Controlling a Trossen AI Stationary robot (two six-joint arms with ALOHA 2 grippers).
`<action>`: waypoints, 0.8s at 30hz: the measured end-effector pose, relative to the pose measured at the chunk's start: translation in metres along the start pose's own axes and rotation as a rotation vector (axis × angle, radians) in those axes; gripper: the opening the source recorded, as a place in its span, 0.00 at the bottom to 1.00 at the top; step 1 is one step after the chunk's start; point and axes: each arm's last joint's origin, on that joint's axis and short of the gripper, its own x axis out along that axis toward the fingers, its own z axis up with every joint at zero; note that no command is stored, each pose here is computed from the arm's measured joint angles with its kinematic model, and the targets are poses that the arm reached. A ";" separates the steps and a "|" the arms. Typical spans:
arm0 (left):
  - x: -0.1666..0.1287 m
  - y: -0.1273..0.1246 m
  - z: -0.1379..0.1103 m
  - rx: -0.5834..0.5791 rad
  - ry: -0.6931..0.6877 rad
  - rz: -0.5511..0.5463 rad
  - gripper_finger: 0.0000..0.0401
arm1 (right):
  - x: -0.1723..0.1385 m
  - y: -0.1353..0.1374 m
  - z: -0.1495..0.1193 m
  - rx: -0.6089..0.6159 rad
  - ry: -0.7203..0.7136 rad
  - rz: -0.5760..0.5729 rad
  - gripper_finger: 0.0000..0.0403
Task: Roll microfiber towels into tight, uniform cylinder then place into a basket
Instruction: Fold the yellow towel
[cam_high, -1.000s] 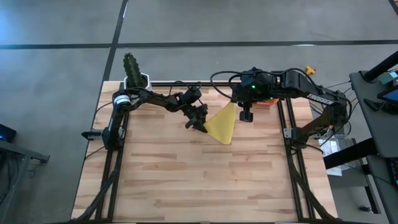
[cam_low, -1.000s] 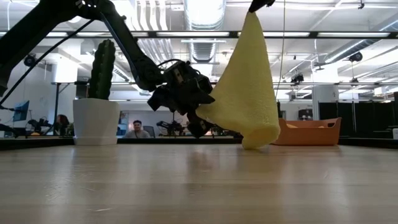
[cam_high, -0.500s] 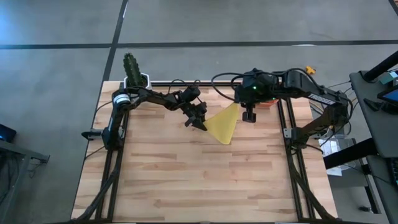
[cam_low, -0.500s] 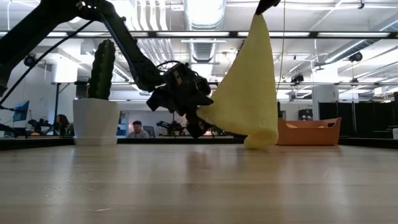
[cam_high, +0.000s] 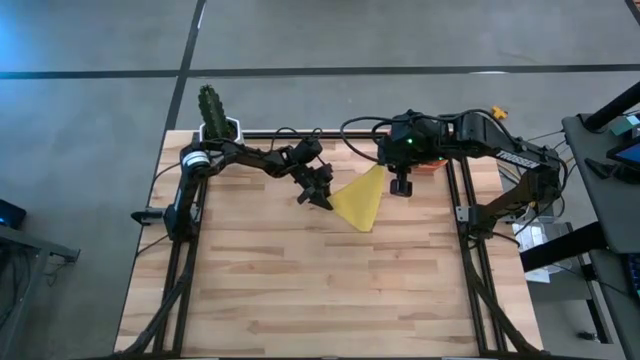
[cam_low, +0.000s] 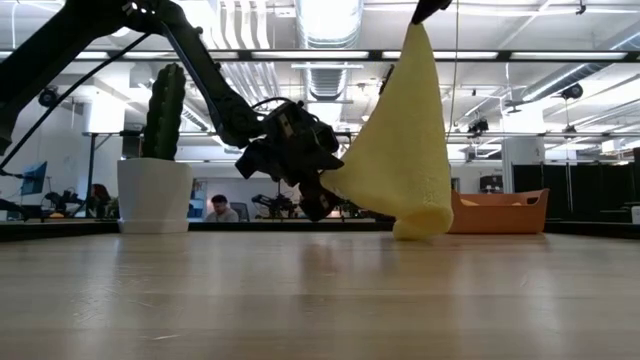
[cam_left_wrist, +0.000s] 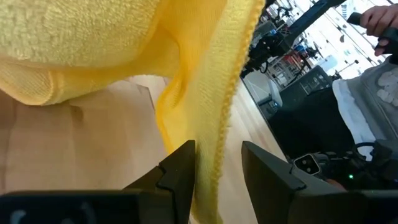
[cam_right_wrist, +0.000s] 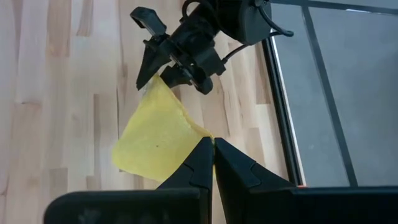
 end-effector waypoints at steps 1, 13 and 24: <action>0.000 0.000 0.000 0.006 -0.001 0.005 0.29 | 0.000 0.000 0.000 0.000 0.003 0.001 0.02; -0.009 -0.012 0.011 0.025 -0.013 0.057 0.02 | 0.000 -0.001 -0.006 -0.013 0.065 -0.009 0.02; -0.043 -0.068 0.029 0.057 0.054 0.235 0.00 | 0.002 -0.008 -0.008 -0.045 0.078 -0.021 0.02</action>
